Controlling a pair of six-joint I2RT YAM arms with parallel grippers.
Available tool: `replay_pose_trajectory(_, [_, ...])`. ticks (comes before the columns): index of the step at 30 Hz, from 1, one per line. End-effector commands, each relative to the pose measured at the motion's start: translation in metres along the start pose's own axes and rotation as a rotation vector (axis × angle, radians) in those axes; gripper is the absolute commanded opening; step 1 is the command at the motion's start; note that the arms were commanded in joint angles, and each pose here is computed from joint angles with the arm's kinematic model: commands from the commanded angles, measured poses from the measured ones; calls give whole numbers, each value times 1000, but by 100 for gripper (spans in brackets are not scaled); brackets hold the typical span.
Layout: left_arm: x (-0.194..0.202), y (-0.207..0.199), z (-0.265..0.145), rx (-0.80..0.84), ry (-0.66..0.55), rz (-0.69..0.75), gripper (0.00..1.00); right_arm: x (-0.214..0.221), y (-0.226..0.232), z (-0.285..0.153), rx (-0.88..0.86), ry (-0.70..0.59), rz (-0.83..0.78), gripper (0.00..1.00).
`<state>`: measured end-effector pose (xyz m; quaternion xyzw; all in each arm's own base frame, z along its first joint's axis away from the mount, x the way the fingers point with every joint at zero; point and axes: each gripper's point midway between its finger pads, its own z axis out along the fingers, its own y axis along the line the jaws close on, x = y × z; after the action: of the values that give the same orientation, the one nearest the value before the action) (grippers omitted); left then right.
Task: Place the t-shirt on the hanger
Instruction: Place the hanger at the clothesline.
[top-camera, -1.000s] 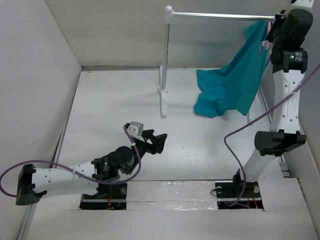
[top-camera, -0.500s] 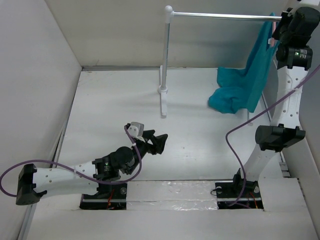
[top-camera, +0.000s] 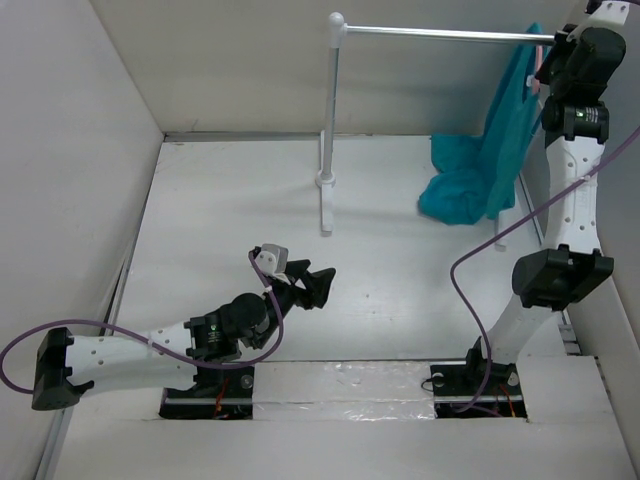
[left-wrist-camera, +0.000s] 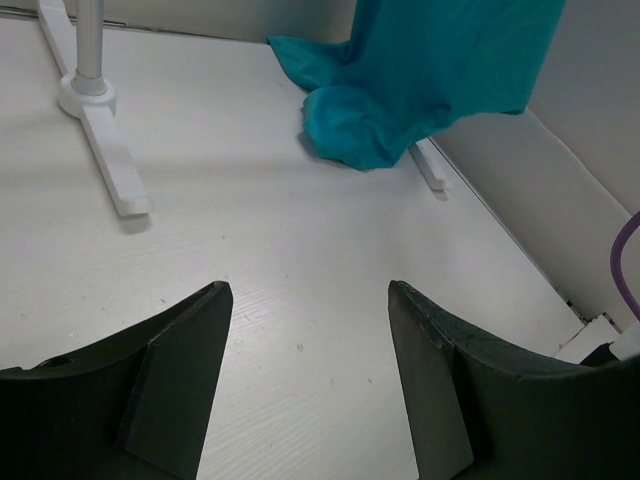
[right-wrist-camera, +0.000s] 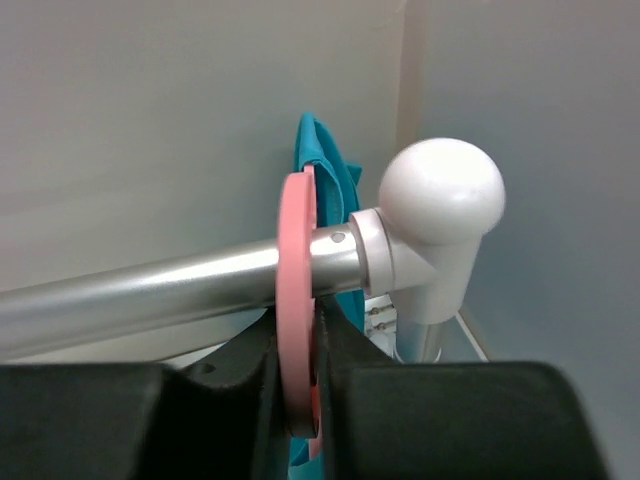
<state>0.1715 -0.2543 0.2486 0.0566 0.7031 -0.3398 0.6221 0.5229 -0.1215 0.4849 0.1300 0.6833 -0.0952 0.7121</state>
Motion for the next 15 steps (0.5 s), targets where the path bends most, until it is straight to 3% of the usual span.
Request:
replay_pose_trajectory(1, [-11,-2,1,2,-37,-31,60,-10,-9,-10,24,-26,44,21])
replay_pose_trajectory(9, [-12,2,2,-28,-36,-22,60,-34,-13,-35,1,-92,111,73])
replay_pose_trajectory(10, [-14,2,2,-31,-38,-25,60,-43,-15,-45,5,-106,118,85])
replay_pose_trajectory(11, [-15,4,2,-41,-41,-27,60,-41,-16,-49,15,-100,126,91])
replay_pose_trajectory(15, [-24,11,-1,-82,-59,-43,60,-57,-18,-88,24,-172,178,100])
